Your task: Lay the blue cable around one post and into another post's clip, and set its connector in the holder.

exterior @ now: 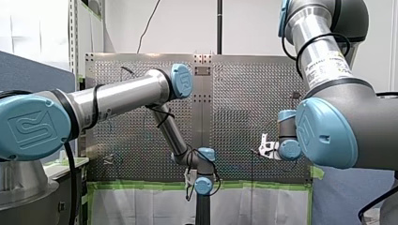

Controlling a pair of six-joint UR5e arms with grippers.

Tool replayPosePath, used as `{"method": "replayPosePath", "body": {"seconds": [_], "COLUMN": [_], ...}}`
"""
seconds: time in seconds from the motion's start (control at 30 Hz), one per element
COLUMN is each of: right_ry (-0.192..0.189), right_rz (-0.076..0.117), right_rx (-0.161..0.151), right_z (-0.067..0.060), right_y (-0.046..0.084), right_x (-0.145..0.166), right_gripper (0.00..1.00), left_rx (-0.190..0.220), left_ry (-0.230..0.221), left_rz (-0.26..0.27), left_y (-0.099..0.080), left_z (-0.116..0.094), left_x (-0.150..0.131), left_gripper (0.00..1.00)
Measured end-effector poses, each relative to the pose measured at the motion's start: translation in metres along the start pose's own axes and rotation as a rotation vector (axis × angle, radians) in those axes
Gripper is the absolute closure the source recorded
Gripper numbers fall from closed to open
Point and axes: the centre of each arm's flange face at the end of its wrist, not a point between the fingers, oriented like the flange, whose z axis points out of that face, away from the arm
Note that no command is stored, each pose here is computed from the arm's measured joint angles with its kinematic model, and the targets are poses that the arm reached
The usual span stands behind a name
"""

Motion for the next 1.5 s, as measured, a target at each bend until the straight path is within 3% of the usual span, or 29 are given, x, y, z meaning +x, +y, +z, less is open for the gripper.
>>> {"method": "replayPosePath", "body": {"seconds": [0.37,0.63,0.9,1.23,1.5], "right_ry": [0.003,0.005,0.022,0.045,0.054], "right_rz": [0.012,0.025,0.059,0.079,0.081], "right_rx": [-0.021,-0.045,-0.071,-0.093,-0.096], "right_z": [0.003,0.007,0.012,0.027,0.032], "right_y": [0.011,0.023,0.04,0.058,0.067], "right_x": [0.002,0.004,0.009,0.022,0.026], "right_gripper": [1.0,1.0,1.0,1.0,1.0], "left_rx": [0.02,0.091,0.131,0.164,0.152], "left_ry": [-0.005,-0.027,-0.041,-0.057,-0.059], "left_rz": [0.041,0.062,0.087,0.079,0.035], "left_y": [-0.012,-0.038,-0.06,-0.081,-0.076], "left_z": [-0.007,-0.014,-0.026,-0.036,-0.03], "left_x": [-0.002,-0.018,-0.03,-0.048,-0.054], "left_gripper": [0.99,0.99,0.99,0.99,0.99]}}
